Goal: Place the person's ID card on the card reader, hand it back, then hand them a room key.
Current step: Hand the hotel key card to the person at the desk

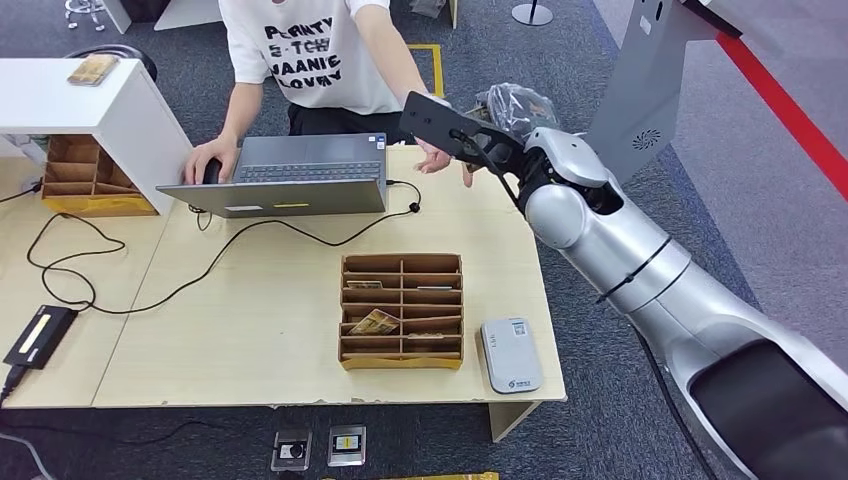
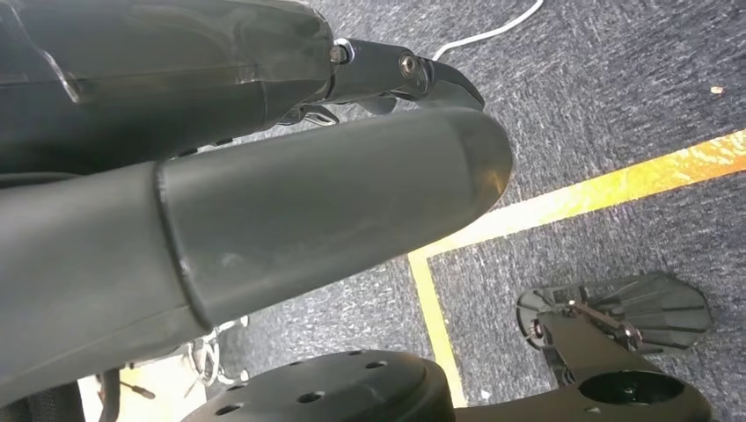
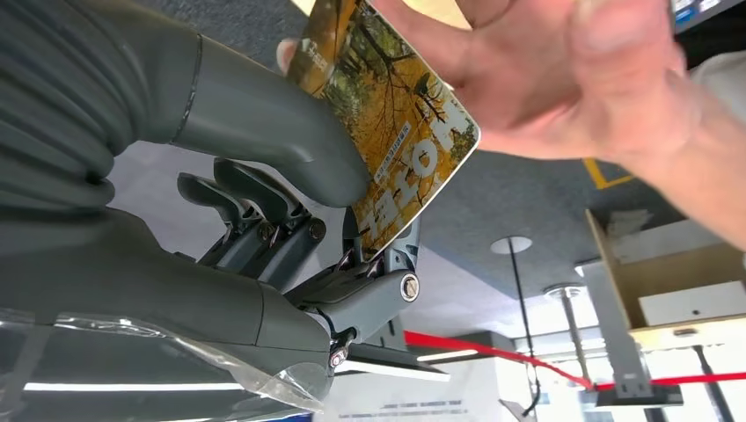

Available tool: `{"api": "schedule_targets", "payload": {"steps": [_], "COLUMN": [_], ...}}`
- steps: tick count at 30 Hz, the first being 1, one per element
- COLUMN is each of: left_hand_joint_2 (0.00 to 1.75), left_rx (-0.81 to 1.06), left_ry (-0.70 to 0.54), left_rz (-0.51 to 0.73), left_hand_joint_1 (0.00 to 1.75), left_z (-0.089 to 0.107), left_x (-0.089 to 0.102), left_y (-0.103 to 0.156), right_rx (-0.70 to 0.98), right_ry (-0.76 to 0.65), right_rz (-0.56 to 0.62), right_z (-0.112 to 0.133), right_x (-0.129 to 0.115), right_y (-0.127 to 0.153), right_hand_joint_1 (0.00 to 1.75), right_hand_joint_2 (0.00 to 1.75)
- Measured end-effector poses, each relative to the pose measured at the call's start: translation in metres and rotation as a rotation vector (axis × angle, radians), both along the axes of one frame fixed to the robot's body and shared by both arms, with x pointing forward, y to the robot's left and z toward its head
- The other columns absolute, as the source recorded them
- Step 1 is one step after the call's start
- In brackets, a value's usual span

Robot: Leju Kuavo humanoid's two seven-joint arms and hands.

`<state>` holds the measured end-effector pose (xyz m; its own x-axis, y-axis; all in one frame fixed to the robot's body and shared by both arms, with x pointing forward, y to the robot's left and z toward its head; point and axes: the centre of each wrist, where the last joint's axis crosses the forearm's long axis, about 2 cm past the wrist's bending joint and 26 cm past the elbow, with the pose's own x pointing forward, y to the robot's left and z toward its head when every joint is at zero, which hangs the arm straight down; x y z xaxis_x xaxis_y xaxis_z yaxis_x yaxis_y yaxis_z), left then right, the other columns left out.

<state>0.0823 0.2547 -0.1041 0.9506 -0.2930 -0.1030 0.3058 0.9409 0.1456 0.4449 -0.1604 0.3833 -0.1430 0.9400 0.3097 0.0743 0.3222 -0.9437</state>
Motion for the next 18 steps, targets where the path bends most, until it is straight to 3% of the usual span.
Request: {"api": "schedule_targets", "payload": {"steps": [9, 10, 13, 14, 18], "left_hand_joint_2": [0.0, 0.0, 0.0, 0.0, 0.0], "left_rx": [0.005, 0.005, 0.006, 0.006, 0.004], "left_ry": [-0.006, -0.007, -0.006, -0.005, -0.006], "left_rz": [-0.03, -0.034, -0.041, -0.043, -0.046], "left_hand_joint_1": [0.0, 0.0, 0.0, 0.0, 0.0], "left_z": [0.0, 0.001, 0.001, 0.001, 0.001], "left_x": [0.003, 0.003, 0.004, 0.004, 0.005], "left_y": [0.001, 0.002, 0.002, 0.002, 0.002], "right_rx": [-0.015, -0.016, -0.019, -0.02, -0.025], "right_ry": [0.002, 0.003, 0.006, 0.007, 0.011], "right_rz": [-0.066, -0.07, -0.083, -0.087, -0.1], "right_z": [-0.002, -0.002, -0.003, -0.003, -0.003], "right_x": [0.006, 0.007, 0.008, 0.008, 0.009], "right_y": [-0.013, -0.014, -0.017, -0.018, -0.021], "right_hand_joint_1": [1.73, 1.44, 0.16, 0.01, 0.0], "right_hand_joint_2": [1.75, 1.75, 1.75, 1.75, 1.75]}}
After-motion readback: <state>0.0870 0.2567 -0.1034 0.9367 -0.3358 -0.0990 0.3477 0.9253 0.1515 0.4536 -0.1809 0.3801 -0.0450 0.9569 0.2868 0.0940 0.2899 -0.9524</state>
